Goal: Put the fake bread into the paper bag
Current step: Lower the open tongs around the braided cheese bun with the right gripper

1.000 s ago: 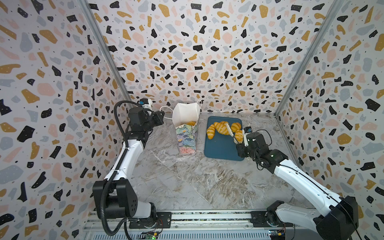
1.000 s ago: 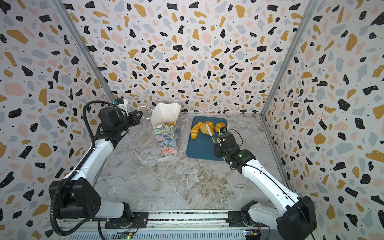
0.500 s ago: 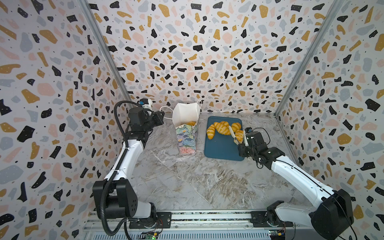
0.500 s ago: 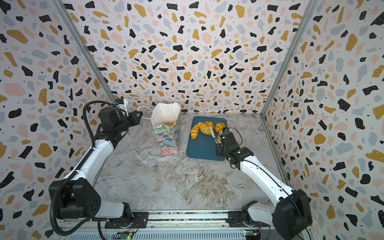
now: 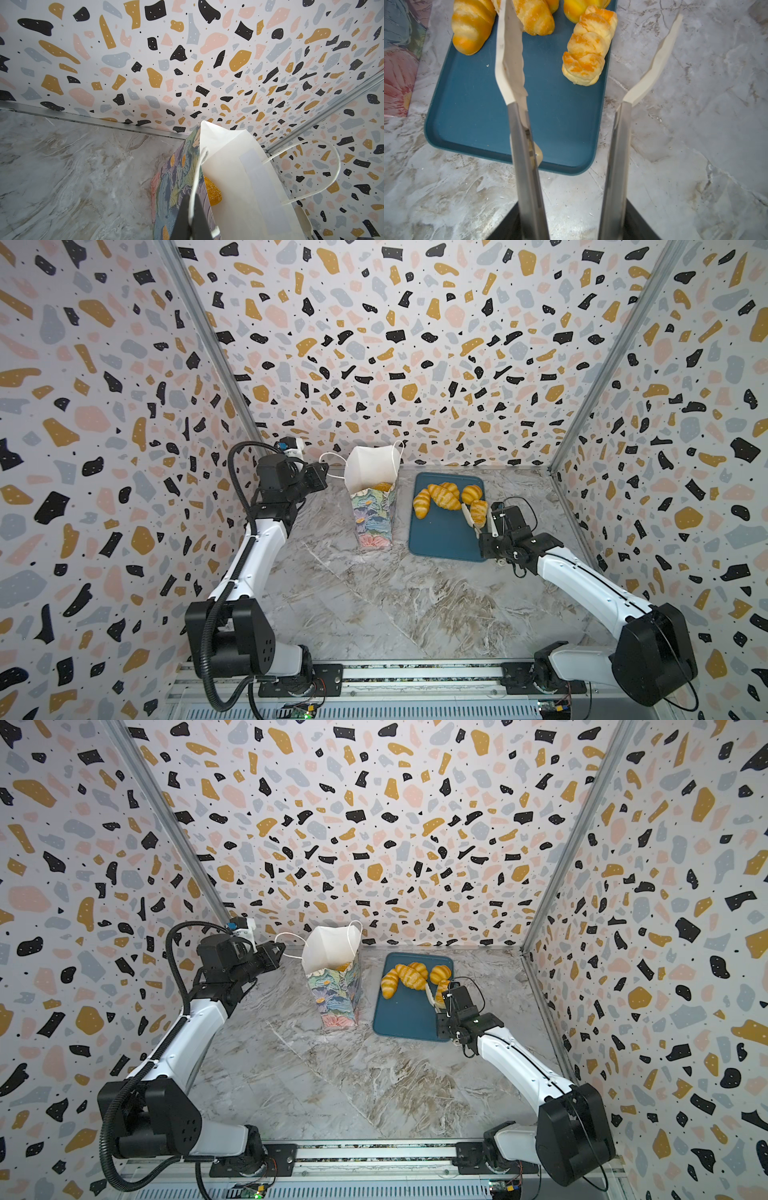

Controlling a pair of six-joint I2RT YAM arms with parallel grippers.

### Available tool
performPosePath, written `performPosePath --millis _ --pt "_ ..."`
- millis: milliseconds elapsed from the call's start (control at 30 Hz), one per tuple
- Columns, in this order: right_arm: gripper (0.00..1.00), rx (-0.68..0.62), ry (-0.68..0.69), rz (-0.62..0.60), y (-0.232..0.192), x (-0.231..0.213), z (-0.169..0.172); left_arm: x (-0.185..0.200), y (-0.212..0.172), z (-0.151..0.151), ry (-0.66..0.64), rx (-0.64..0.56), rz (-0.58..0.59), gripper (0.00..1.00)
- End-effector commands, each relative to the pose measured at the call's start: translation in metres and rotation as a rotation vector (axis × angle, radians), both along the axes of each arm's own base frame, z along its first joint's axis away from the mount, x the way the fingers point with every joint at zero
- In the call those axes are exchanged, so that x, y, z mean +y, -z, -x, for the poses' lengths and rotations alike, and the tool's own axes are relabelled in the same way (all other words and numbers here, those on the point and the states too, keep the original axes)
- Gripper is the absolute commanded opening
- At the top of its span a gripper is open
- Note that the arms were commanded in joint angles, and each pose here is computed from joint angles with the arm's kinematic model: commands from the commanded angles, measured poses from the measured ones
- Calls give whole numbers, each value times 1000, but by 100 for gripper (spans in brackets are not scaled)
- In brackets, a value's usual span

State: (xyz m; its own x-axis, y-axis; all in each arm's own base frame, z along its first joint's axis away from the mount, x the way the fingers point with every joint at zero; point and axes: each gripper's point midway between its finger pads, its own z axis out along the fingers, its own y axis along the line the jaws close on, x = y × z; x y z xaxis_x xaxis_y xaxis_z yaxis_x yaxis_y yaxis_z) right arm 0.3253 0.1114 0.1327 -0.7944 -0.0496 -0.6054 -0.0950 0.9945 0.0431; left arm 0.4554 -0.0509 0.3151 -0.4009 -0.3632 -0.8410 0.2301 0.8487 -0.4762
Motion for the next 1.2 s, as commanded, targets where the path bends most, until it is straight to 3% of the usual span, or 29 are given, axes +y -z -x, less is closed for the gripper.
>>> performPosePath --millis 0,867,1167 --pt "60 -22 -4 -20 -4 3 -7 -1 -11 2 4 -40 -19 0" --pt "55 63 -6 24 37 -7 -34 -1 -11 2 8 -44 -17 0" --pt "50 90 -24 23 47 -1 -44 -1 -12 2 8 -46 -18 0"
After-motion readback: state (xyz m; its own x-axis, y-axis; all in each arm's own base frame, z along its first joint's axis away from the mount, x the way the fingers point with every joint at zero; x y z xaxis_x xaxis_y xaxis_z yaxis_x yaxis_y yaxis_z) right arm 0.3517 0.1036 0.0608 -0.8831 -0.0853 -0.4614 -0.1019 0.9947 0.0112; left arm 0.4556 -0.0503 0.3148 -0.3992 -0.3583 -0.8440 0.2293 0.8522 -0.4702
